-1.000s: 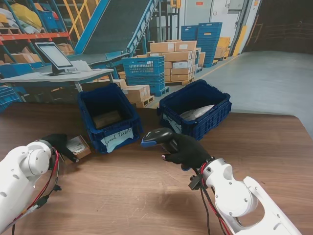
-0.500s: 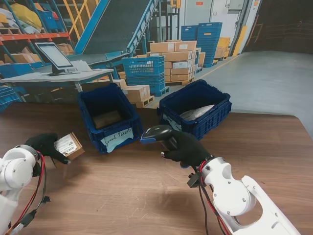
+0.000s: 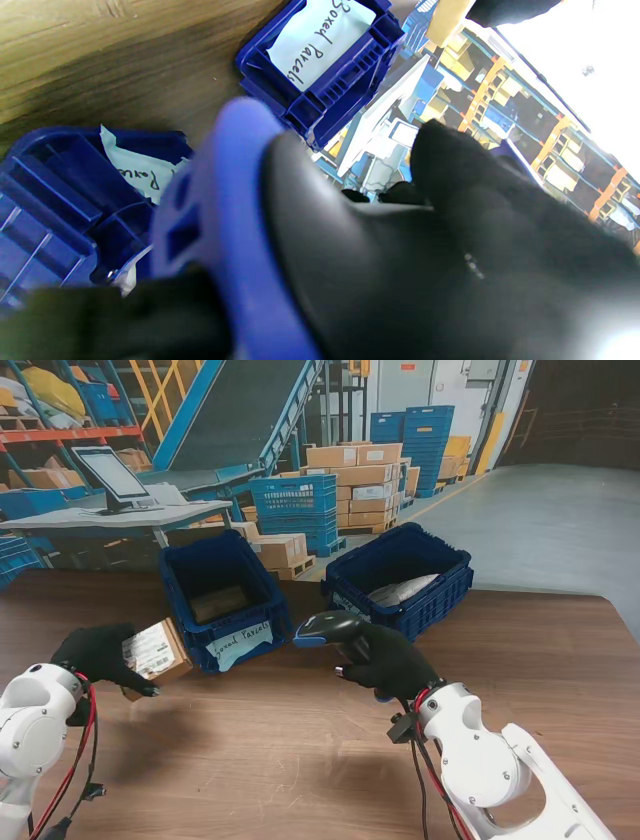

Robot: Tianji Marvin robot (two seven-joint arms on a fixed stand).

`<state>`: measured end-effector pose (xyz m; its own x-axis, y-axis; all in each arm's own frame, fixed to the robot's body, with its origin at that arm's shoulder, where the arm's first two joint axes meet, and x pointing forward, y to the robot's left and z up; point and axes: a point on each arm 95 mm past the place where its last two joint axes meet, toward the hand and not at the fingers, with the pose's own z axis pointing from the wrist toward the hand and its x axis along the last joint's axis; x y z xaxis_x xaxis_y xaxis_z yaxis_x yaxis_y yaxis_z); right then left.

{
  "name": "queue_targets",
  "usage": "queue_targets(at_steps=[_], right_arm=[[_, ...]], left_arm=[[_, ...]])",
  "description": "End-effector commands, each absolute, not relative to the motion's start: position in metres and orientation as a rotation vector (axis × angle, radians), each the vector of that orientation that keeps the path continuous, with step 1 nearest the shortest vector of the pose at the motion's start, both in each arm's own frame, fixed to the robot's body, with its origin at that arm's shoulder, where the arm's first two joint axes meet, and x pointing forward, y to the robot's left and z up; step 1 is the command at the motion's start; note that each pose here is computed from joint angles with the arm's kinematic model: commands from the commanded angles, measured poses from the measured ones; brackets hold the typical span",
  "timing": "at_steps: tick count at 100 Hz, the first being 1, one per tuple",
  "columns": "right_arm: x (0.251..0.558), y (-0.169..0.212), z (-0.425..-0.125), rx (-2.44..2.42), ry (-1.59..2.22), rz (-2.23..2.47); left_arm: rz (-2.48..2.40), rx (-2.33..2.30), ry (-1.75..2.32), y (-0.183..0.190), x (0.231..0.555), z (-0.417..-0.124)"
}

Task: Scan and sort packages by packaging type

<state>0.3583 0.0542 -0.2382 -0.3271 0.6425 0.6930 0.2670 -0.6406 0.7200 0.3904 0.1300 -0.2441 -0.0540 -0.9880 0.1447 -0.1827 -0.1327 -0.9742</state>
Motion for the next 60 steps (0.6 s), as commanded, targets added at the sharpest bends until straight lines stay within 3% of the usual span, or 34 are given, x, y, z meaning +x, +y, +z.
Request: queue_targets(at_steps=[1,25,60], right_arm=[[0.353,0.056,-0.235,1.649,1.159,2.058],[0.345,0.04,-0.235,1.69,1.12,2.024],[0.34,0.022,-0.238,1.719,1.124,1.993]], left_arm=[[-1.318,-1.389,1.346,0.114,0.388,-0.24],[-1.409,-1.298,1.404,0.078,0.384,-0.234],[-1.564,-1.217,1.471,0.017,0.39,-0.249]])
